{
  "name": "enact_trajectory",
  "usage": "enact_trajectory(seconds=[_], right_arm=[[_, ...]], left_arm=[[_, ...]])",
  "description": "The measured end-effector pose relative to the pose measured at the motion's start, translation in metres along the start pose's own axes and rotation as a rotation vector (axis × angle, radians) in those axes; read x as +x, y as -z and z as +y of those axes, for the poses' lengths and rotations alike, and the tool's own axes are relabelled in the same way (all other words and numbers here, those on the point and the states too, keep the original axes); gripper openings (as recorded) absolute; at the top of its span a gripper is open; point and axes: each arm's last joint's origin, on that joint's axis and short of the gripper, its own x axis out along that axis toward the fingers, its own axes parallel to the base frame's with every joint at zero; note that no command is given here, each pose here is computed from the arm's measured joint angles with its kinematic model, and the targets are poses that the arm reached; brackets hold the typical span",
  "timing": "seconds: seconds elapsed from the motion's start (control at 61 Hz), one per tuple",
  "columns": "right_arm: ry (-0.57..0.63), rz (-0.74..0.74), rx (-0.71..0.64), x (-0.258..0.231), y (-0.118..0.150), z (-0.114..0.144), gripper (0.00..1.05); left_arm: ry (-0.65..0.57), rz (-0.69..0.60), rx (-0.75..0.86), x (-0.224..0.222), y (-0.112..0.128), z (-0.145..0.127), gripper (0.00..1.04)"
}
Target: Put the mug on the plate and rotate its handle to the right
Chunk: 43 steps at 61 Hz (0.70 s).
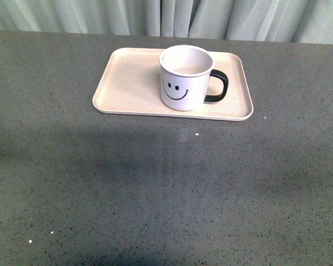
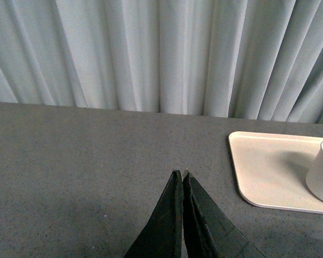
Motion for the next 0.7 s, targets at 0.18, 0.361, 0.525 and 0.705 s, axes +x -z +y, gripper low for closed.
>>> enact_trajectory(seconds=[0.18,0.361,0.525,0.705], right_arm=[[0.0,0.0,0.0,0.0,0.0,0.0,0.96],[0.0,0.0,0.0,0.0,0.0,0.0,0.96],[0.0,0.0,0.0,0.0,0.0,0.0,0.96],[0.0,0.0,0.0,0.0,0.0,0.0,0.96]], left_arm=[[0.0,-0.009,0.0,-0.008,-0.002,0.0,0.01],[0.0,-0.014,0.0,-0.013,-0.003,0.0,0.01],[0.0,-0.014,0.0,-0.018,-0.004,0.0,0.01],[0.0,-0.014,0.0,-0.022,-0.004,0.0,0.01]])
